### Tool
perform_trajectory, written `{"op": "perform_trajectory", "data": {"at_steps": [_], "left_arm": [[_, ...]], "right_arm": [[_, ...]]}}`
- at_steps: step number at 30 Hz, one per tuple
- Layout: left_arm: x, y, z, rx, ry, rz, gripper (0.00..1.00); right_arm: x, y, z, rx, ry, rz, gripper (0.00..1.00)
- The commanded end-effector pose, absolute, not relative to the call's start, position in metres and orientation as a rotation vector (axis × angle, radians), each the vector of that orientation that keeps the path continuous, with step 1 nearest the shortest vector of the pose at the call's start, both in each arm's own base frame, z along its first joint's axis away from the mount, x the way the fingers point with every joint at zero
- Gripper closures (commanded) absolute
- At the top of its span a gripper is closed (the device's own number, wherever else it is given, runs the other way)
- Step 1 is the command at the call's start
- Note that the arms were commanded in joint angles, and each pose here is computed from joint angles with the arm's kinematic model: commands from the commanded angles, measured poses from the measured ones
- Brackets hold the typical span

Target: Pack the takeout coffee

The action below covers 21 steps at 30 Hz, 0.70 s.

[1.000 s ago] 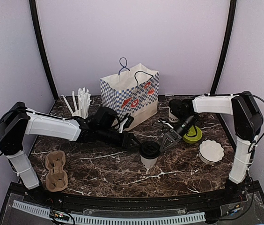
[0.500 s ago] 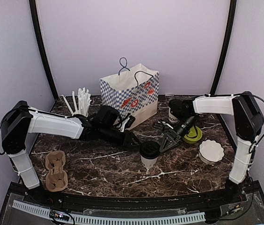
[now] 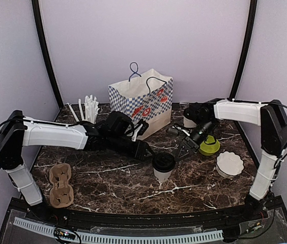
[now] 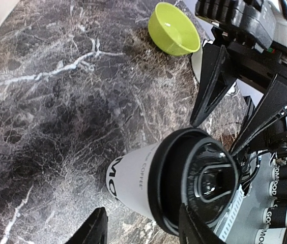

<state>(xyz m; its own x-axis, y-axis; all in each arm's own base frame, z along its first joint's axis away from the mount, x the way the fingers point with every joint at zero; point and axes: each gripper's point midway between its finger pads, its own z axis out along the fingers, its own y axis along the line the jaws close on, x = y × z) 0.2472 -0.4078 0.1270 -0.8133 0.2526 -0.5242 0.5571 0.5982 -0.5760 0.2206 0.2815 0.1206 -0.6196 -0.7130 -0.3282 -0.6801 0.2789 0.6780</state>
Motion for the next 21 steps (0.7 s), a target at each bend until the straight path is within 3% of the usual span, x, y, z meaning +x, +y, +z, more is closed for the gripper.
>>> {"op": "perform_trajectory", "data": {"at_steps": [1,6,11,21], "left_arm": [[0.250,-0.409,0.182,0.666,2.286,-1.102,0.47],[0.230,-0.408,0.185,0.760,2.260,-1.118,0.38],[0.209,-0.405,0.164,0.873,2.269,-1.018,0.36],[0.205,-0.404,0.146,0.678,2.285,-1.075,0.28]], "right_arm": [[0.221,0.282,0.143,1.486,-2.476,-1.309,0.51],[0.227,0.280,0.141,1.504,-2.517,-1.253,0.50],[0.256,0.282,0.141,1.533,-2.633,-1.176,0.50],[0.285,0.304,0.145,1.486,-2.602,-1.310,0.50]]}}
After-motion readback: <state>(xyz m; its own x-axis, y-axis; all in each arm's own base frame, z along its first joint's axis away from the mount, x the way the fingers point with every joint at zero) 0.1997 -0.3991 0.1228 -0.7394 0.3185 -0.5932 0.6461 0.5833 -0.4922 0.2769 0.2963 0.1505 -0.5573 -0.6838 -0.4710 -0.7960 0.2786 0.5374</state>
